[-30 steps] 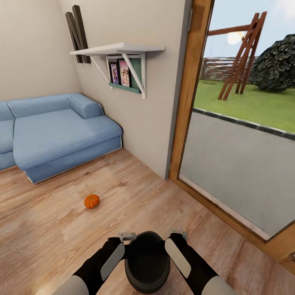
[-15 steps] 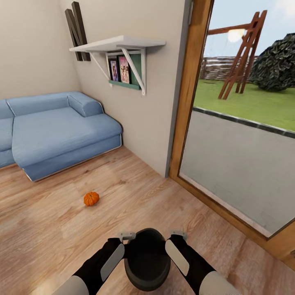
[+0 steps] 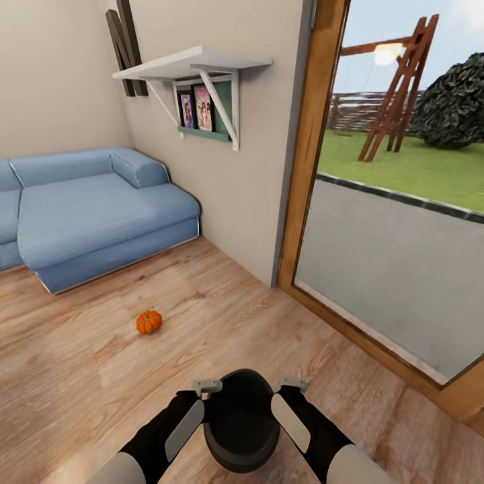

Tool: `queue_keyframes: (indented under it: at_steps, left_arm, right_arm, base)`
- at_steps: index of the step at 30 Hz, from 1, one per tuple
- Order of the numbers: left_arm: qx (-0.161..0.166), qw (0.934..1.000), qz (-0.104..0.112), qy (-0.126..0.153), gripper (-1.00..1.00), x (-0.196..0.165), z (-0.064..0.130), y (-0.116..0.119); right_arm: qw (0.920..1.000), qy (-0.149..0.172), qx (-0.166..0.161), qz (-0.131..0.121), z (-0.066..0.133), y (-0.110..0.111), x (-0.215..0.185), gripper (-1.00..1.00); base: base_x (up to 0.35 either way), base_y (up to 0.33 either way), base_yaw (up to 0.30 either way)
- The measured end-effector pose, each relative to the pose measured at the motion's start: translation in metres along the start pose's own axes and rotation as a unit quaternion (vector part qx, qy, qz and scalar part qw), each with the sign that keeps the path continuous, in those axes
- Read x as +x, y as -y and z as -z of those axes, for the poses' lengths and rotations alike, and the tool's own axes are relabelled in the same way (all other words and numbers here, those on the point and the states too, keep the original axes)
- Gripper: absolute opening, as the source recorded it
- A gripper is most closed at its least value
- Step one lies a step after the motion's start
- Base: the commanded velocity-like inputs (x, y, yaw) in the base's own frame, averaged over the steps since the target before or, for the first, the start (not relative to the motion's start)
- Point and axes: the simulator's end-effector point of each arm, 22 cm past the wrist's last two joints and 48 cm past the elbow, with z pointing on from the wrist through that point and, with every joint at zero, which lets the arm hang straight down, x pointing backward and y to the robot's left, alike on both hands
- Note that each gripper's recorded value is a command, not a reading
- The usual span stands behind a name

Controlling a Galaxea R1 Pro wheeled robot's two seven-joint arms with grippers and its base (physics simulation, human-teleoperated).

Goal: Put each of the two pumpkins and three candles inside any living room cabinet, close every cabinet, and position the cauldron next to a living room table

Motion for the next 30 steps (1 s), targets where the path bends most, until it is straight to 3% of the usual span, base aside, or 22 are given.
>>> queue_keyframes:
  at_steps: [14, 21, 30]
  left_arm:
    - [0.001, 1.0000, 0.002, 0.006, 1.00, 0.014, -0.027, -0.001]
    - [0.000, 0.9999, 0.005, 0.010, 1.00, 0.020, -0.041, -0.002]
    - [0.001, 0.9999, 0.006, 0.013, 1.00, 0.029, -0.059, -0.003]
  right_arm:
    - [0.9998, 0.007, -0.017, -0.003, -0.027, -0.006, 0.014, 1.00]
    - [0.9998, 0.012, -0.005, 0.014, -0.048, 0.004, 0.024, 1.00]
    - [0.9997, 0.024, -0.007, 0.009, -0.067, 0.005, 0.029, 1.00]
  base:
    - [0.000, 0.000, 0.000]
    - [0.000, 0.000, 0.000]
    - [0.000, 0.000, 0.000]
